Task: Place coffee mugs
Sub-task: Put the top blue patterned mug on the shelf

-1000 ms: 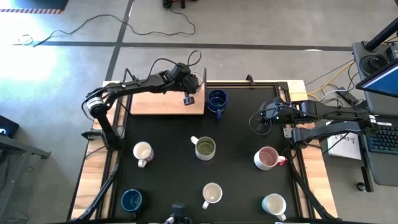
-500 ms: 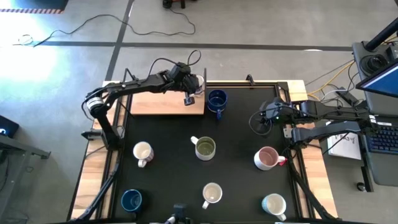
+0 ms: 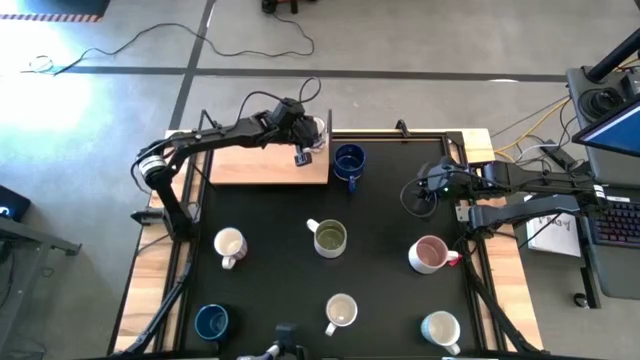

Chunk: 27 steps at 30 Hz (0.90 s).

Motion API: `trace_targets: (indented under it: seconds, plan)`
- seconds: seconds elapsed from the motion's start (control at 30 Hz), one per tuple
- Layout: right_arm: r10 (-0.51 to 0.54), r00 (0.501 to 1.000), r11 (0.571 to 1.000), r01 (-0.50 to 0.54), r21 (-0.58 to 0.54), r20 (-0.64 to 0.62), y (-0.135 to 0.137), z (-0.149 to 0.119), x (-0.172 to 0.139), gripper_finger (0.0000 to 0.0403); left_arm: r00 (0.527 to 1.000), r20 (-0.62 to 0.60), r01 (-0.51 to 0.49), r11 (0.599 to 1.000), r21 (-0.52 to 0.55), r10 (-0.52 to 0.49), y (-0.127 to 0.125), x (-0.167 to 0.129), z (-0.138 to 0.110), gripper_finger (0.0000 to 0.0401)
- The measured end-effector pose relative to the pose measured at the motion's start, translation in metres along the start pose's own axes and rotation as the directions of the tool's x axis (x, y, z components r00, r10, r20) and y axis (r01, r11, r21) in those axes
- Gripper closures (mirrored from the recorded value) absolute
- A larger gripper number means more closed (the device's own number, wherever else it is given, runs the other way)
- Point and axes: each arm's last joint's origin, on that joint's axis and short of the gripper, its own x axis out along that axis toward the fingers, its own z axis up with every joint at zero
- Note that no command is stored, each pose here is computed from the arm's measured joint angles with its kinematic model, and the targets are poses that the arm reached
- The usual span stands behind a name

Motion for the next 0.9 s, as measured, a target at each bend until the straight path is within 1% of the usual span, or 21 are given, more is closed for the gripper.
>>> trace_targets:
  seconds: [0.57, 0.77, 0.9]
  plan:
    - [0.000, 1.000, 1.000, 0.000, -0.001, 0.000, 0.000, 0.000, 0.000, 0.0266, 1.000, 0.001, 0.001, 1.000, -0.022, -0.001, 0.000, 0.000, 0.000, 0.0378]
    - [0.000, 1.000, 1.000, 0.000, -0.002, -0.001, 0.000, 0.000, 0.000, 0.0266, 1.000, -0.002, 0.007, 1.000, -0.025, -0.007, -0.002, 0.012, -0.003, 0.0378]
    - [-0.001, 1.000, 1.000, 0.001, -0.001, -0.001, 0.000, 0.000, 0.000, 0.0266, 1.000, -0.002, 0.009, 1.000, -0.025, -0.009, -0.003, 0.012, -0.003, 0.0376]
